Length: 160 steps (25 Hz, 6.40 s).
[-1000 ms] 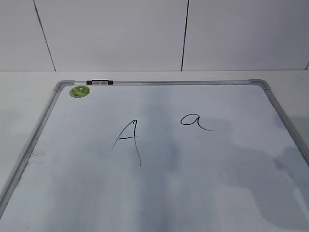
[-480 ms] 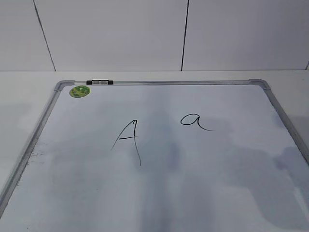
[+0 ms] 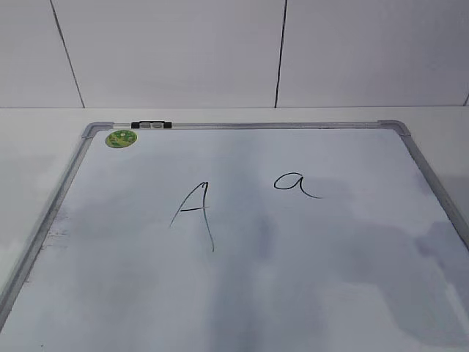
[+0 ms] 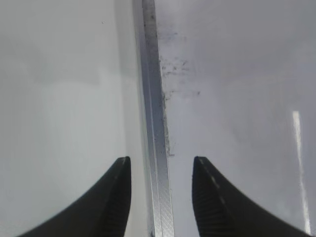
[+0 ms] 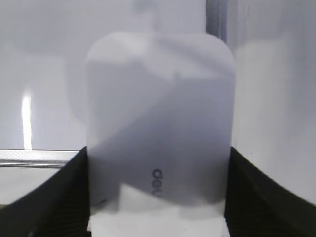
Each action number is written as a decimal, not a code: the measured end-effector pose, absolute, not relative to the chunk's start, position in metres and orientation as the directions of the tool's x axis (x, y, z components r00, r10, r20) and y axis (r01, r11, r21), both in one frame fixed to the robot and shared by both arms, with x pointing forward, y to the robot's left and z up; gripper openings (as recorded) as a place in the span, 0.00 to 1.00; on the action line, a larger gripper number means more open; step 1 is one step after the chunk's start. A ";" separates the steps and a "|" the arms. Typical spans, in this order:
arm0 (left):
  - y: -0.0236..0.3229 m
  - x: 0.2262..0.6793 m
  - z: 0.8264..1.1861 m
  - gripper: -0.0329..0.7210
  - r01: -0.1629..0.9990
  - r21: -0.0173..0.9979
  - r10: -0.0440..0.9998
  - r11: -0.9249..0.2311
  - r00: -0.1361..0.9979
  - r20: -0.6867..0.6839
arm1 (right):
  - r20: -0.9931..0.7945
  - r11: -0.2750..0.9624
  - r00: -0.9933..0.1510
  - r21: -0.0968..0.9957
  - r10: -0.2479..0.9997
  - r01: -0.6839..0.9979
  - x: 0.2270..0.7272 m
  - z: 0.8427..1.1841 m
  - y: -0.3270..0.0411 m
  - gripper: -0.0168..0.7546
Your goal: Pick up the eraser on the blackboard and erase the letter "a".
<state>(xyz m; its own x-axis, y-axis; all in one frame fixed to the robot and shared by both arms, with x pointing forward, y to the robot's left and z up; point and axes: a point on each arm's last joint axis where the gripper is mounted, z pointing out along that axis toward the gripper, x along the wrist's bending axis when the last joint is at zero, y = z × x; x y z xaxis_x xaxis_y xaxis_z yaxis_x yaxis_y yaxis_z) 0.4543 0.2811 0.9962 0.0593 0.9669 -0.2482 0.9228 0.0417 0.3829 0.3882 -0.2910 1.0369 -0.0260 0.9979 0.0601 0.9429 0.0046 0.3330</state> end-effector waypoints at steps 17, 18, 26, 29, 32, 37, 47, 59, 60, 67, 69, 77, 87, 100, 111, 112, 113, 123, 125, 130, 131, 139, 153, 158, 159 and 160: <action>0.278 0.535 0.982 0.46 0.978 0.207 0.954 -0.019 0.081 -0.290 | 0.060 0.003 -0.026 0.352 0.998 0.936 0.390 1.038 -0.291 0.73; 0.278 0.537 0.978 0.46 0.980 0.196 0.954 -0.020 0.078 -0.291 | 0.060 0.003 -0.026 0.352 0.998 0.936 0.390 1.038 -0.291 0.73; 0.279 0.546 0.952 0.45 0.990 0.132 0.953 -0.052 0.089 -0.290 | 0.059 0.002 -0.026 0.371 0.998 0.929 0.392 1.038 -0.291 0.73; 0.279 0.548 0.949 0.44 0.989 0.139 0.955 -0.048 0.087 -0.285 | 0.059 0.002 -0.026 0.371 0.998 0.929 0.392 1.038 -0.291 0.73; 0.279 0.550 0.943 0.41 0.991 0.127 0.954 -0.044 0.080 -0.290 | 0.059 0.002 -0.026 0.373 0.998 0.928 0.392 1.038 -0.291 0.73; 0.278 0.551 0.934 0.40 0.994 0.099 0.952 -0.034 0.063 -0.301 | 0.059 0.002 -0.026 0.373 0.998 0.928 0.392 1.038 -0.291 0.73; 0.278 0.553 0.931 0.35 0.994 0.104 0.953 -0.027 0.057 -0.299 | 0.059 0.002 -0.026 0.373 0.998 0.928 0.392 1.038 -0.291 0.73; 0.278 0.554 0.931 0.35 0.994 0.106 0.952 -0.027 0.058 -0.300 | 0.059 0.002 -0.026 0.373 0.998 0.928 0.392 1.038 -0.291 0.73; 0.278 0.554 0.931 0.35 0.994 0.108 0.953 -0.026 0.058 -0.299 | 0.059 0.002 -0.026 0.373 0.998 0.928 0.392 1.038 -0.291 0.73; 0.279 0.555 0.926 0.35 0.995 0.101 0.953 -0.024 0.054 -0.298 | 0.059 0.002 -0.026 0.373 0.998 0.928 0.392 1.038 -0.291 0.73; 0.278 0.556 0.922 0.35 0.996 0.089 0.953 -0.022 0.048 -0.299 | 0.059 0.002 -0.026 0.373 0.998 0.928 0.392 1.038 -0.291 0.73; 0.277 0.557 0.919 0.26 0.997 0.075 0.948 -0.012 0.035 -0.316 | 0.059 0.002 -0.026 0.373 0.998 0.928 0.392 1.038 -0.291 0.73; 0.277 0.557 0.920 0.09 0.998 0.070 0.947 -0.003 0.026 -0.320 | 0.059 0.002 -0.026 0.375 0.998 0.927 0.392 1.038 -0.291 0.73; 0.277 0.558 0.920 0.09 0.997 0.071 0.947 -0.005 0.027 -0.319 | 0.066 -0.004 -0.018 0.329 0.998 0.944 0.402 1.041 -0.291 0.73; 0.277 0.557 0.920 0.09 0.998 0.069 0.947 -0.006 0.027 -0.320 | 0.081 0.013 -0.038 0.292 0.996 0.956 0.474 1.051 -0.288 0.73; 0.277 0.557 0.920 0.09 0.998 0.069 0.947 -0.006 0.027 -0.320 | 0.087 0.014 -0.040 0.281 0.995 0.959 0.481 1.049 -0.287 0.73; 0.277 0.557 0.920 0.09 0.998 0.069 0.947 -0.006 0.027 -0.320 | 0.091 0.015 -0.041 0.272 0.995 0.962 0.489 1.048 -0.287 0.73; 0.277 0.557 0.920 0.09 0.998 0.067 0.947 -0.007 0.028 -0.319 | 0.073 0.169 -0.190 0.233 0.979 0.958 0.557 1.028 -0.239 0.73; 0.277 0.557 0.920 0.09 0.998 0.067 0.947 -0.007 0.028 -0.319 | 0.066 0.203 -0.222 0.221 0.973 0.954 0.570 1.020 -0.223 0.73; 0.277 0.557 0.920 0.09 0.998 0.063 0.947 -0.008 0.028 -0.320 | 0.025 0.288 -0.300 0.212 0.954 0.934 0.605 1.002 -0.188 0.73; 0.277 0.557 0.920 0.09 0.998 0.063 0.947 -0.008 0.028 -0.320 | 0.025 0.293 -0.305 0.218 0.952 0.931 0.612 1.000 -0.184 0.73; 0.277 0.557 0.921 0.09 0.998 0.060 0.946 -0.010 0.029 -0.322 | -0.005 0.312 -0.317 0.189 0.948 0.931 0.651 0.980 -0.173 0.73; 0.277 0.557 0.921 0.09 0.998 0.060 0.946 -0.010 0.029 -0.322 | 0.008 0.314 -0.317 0.117 0.948 0.942 0.659 0.953 -0.169 0.73; 0.277 0.557 0.921 0.09 0.998 0.060 0.946 -0.010 0.029 -0.322 | 0.036 0.358 -0.364 0.121 0.931 0.926 0.654 0.952 -0.152 0.73; 0.277 0.557 0.921 0.09 0.998 0.060 0.946 -0.010 0.029 -0.322 | 0.038 0.373 -0.380 0.121 0.924 0.920 0.652 0.952 -0.145 0.73; 0.277 0.557 0.921 0.09 0.998 0.060 0.946 -0.010 0.029 -0.322 | 0.038 0.390 -0.397 0.121 0.917 0.913 0.650 0.951 -0.138 0.73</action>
<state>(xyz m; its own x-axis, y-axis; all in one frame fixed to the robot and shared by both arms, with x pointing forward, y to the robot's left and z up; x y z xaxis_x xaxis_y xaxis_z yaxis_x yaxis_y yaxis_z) 0.5567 0.2772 0.9209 0.0288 0.9463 -0.3221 0.9982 -0.0101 0.0597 0.6496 -0.1377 0.9507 -0.3966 0.9172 0.0376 0.9129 0.3898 0.1208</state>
